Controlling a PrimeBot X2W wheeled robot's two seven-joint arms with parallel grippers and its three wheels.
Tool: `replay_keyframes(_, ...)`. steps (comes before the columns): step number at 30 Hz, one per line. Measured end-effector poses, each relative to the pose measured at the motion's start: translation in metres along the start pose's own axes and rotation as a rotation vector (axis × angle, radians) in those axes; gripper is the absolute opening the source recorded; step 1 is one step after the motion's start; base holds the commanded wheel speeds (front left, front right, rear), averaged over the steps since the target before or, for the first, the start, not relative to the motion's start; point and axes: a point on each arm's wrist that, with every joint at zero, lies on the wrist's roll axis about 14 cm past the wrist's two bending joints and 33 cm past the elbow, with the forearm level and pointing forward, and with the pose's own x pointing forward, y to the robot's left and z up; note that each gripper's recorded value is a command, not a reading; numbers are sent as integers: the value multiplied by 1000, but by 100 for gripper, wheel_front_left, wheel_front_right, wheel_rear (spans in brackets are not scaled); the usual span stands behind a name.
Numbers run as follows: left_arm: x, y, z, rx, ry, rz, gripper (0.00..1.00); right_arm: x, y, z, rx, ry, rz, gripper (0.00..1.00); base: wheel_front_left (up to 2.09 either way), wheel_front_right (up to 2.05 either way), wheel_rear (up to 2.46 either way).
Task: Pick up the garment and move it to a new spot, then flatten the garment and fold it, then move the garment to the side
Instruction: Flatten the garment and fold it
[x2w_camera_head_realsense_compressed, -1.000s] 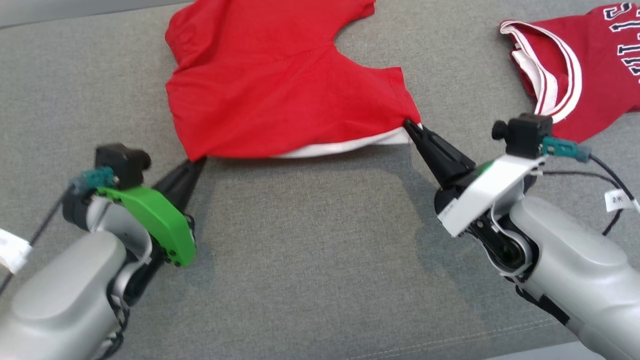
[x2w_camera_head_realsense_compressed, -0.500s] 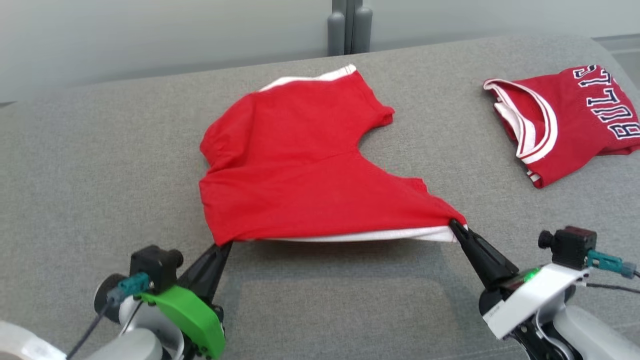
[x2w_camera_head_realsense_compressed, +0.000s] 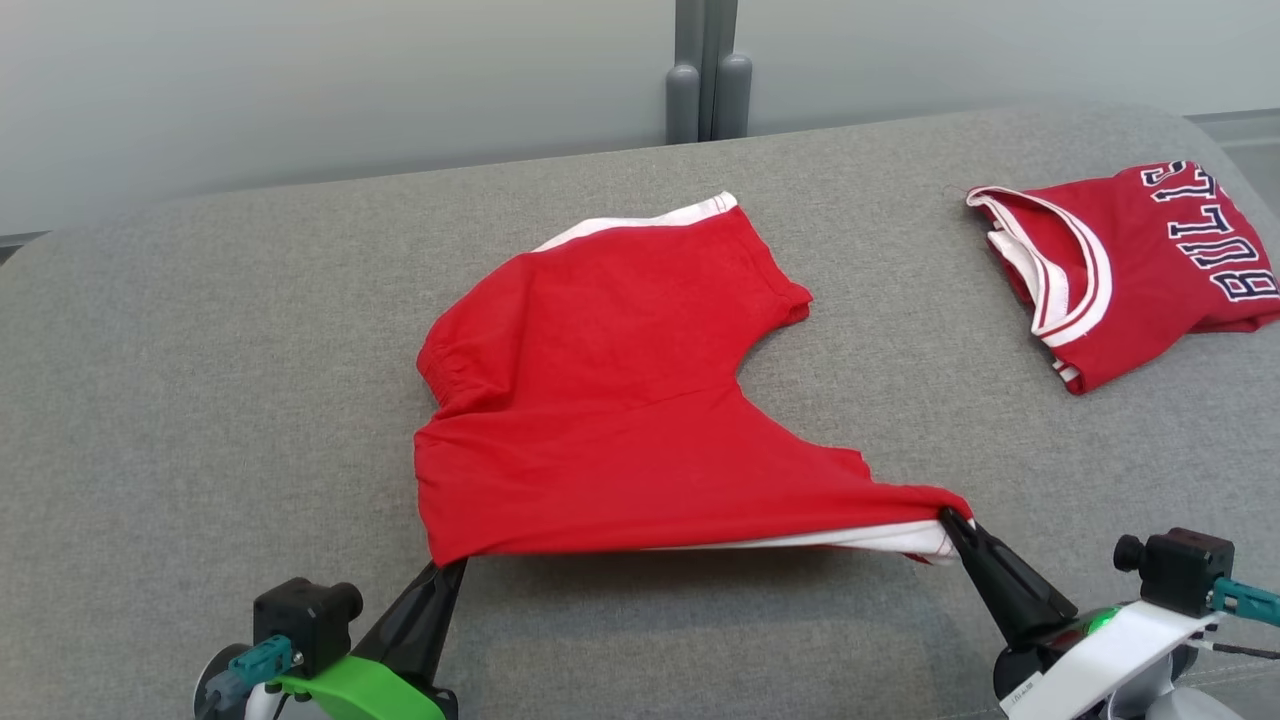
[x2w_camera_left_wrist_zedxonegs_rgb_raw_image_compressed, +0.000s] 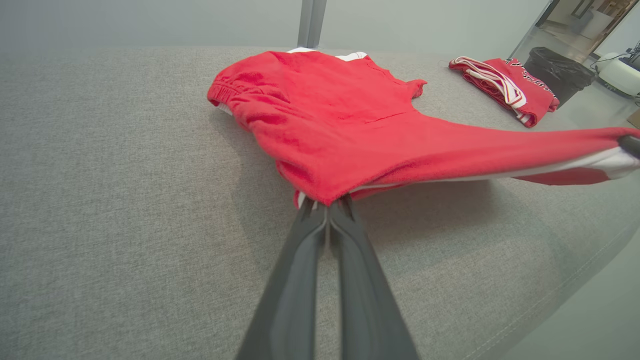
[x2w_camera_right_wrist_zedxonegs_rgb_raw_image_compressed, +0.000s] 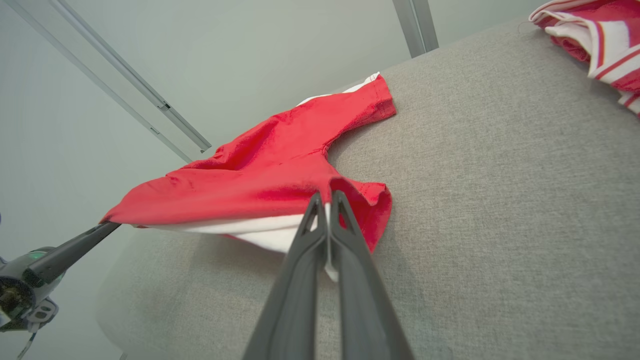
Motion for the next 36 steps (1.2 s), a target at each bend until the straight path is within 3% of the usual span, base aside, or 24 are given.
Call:
replay_keyframes(16,23,5,26,54,-35,-36,0,52,15,39,-71,-99,58,0,0,0,0)
replay_keyframes(24,56,20,48,103,-43,-43,0,101,19,62,-104,-120,95,0,0,0,0)
replay_keyframes(36,124,37,69,110,-31,-87,0,182,-6,79,-190,-70,105,0,0,0,0)
